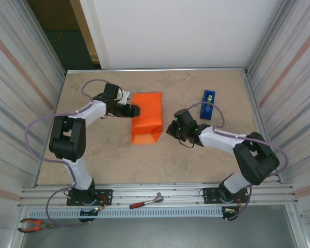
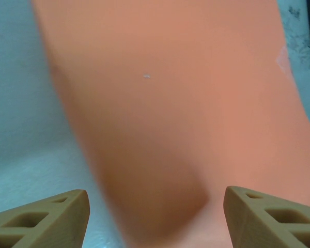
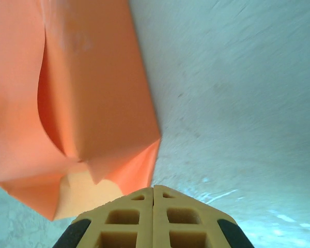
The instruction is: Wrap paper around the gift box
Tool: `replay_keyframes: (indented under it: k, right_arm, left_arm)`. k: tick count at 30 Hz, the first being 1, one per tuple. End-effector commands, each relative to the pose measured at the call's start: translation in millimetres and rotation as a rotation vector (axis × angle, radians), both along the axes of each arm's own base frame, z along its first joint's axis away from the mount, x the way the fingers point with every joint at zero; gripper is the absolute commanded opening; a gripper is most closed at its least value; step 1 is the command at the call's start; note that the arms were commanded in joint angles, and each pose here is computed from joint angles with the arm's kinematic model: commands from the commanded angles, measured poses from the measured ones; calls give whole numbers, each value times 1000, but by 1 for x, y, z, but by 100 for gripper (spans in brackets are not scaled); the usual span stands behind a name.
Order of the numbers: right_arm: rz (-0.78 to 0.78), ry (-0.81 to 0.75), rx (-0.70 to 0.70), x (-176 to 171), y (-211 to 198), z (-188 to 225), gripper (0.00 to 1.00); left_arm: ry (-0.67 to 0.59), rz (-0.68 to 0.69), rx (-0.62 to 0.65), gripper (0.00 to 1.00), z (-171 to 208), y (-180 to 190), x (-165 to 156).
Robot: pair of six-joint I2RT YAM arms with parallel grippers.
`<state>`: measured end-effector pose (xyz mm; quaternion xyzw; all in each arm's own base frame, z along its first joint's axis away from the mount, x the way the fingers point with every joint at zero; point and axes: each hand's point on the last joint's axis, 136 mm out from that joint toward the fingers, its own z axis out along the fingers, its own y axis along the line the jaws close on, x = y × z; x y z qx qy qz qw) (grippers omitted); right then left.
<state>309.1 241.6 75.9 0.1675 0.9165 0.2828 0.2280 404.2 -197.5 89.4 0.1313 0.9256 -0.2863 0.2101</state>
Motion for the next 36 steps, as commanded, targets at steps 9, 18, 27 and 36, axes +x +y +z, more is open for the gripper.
replay_keyframes:
  k: [9, 18, 27, 36]
  right_arm:
    - [123, 24, -2, -5, 21, -16, 0]
    - [140, 37, -3, 2, 41, -36, 0]
    - [133, 80, -5, -2, 43, -60, 0]
    - [148, 91, 0, -18, 63, -67, 0]
  left_arm:
    - [-20, -76, -28, 69, 7, -35, -14]
    - [-121, 100, -67, 76, 48, 2, -5]
    - [-177, 311, -203, 86, 67, 29, -49]
    - [-203, 359, -155, 67, 32, 39, -99]
